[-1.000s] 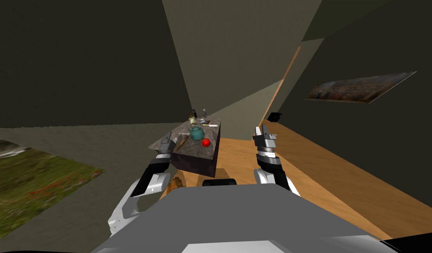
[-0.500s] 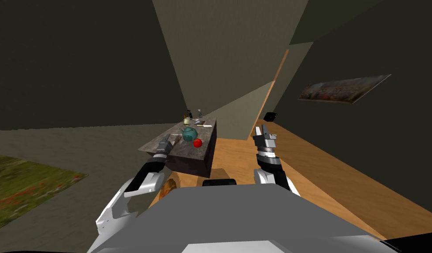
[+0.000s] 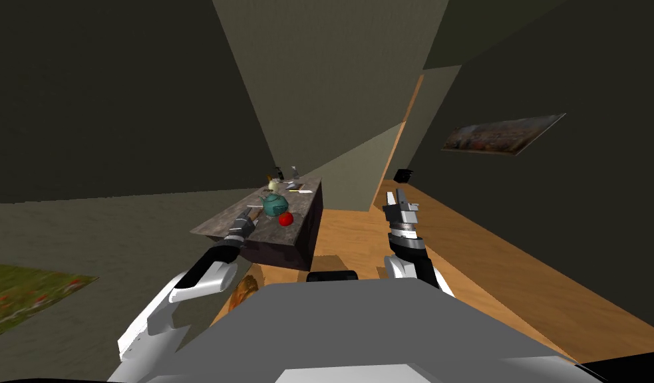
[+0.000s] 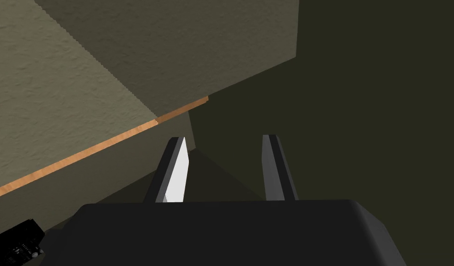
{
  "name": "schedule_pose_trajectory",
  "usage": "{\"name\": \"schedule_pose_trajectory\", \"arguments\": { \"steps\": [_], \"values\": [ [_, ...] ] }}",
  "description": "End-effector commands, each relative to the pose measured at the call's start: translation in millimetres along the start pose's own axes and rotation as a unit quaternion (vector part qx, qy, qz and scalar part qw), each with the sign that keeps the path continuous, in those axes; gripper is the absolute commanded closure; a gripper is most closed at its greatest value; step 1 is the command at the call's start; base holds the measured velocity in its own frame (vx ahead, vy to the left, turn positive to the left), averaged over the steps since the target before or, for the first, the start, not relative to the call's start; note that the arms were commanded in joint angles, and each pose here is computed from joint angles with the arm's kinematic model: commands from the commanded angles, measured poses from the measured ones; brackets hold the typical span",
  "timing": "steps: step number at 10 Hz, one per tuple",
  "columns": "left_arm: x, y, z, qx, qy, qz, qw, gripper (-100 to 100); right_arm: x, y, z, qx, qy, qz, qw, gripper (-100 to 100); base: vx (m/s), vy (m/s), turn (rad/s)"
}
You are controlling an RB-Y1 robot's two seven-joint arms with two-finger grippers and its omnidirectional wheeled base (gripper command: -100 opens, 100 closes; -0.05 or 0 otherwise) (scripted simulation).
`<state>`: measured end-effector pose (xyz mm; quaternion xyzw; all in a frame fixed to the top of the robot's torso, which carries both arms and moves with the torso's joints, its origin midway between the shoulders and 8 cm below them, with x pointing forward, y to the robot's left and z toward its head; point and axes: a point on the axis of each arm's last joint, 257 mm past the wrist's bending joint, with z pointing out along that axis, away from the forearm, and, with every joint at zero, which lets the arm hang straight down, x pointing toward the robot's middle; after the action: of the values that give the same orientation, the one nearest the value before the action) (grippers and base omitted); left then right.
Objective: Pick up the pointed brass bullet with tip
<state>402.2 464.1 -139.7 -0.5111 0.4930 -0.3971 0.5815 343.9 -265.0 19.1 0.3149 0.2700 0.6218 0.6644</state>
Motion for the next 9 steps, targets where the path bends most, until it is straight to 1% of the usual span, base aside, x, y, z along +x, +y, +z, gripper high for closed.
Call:
{"name": "schedule_pose_trajectory", "arguments": {
  "steps": [1,2,3,4,5,6,7,8,9],
  "values": [
    [-9.7,13.6,2.1,-0.026,-0.007,-0.003,0.9996,-100,0.0,0.0,0.0,0.000,0.000,0.000,1.0000,0,0.020,-0.118,-0.028],
    [-28.2,25.2,3.0,-0.050,-0.017,-0.008,0.9986,-100,0.0,0.0,0.0,0.000,0.000,0.000,1.0000,0,0.051,-0.134,-0.066],
    [-28.9,29.0,2.5,-0.058,-0.019,-0.009,0.9981,-100,0.0,0.0,0.0,0.000,0.000,0.000,1.0000,0,0.050,-0.119,-0.027],
    [-48.6,41.0,2.2,-0.083,-0.031,-0.015,0.9960,-100,0.0,0.0,0.0,0.000,0.000,0.000,1.0000,0,0.059,-0.122,-0.068],
    [-49.2,44.3,1.6,-0.089,-0.033,-0.015,0.9954,-100,0.0,0.0,0.0,0.000,0.000,0.000,1.0000,0,0.041,-0.111,-0.034],
    [-69.9,55.7,0.1,-0.114,-0.047,-0.022,0.9921,-100,0.0,0.0,0.0,0.000,0.000,0.000,1.0000,0,0.053,-0.118,-0.049],
    [-70.6,59.2,-0.8,-0.121,-0.049,-0.022,0.9912,-100,0.0,0.0,0.0,0.000,0.000,0.000,1.0000,0,0.043,-0.091,-0.033],
    [-91.7,67.9,-2.9,-0.141,-0.064,-0.030,0.9876,-100,-0.1,0.0,0.0,0.000,0.000,0.000,1.0000,0,0.051,-0.111,-0.062],
    [-92.9,73.8,-4.8,-0.152,-0.067,-0.030,0.9856,-100,0.0,0.0,0.0,0.000,0.000,0.000,1.0000,0,0.052,-0.088,-0.024]
  ]
}}
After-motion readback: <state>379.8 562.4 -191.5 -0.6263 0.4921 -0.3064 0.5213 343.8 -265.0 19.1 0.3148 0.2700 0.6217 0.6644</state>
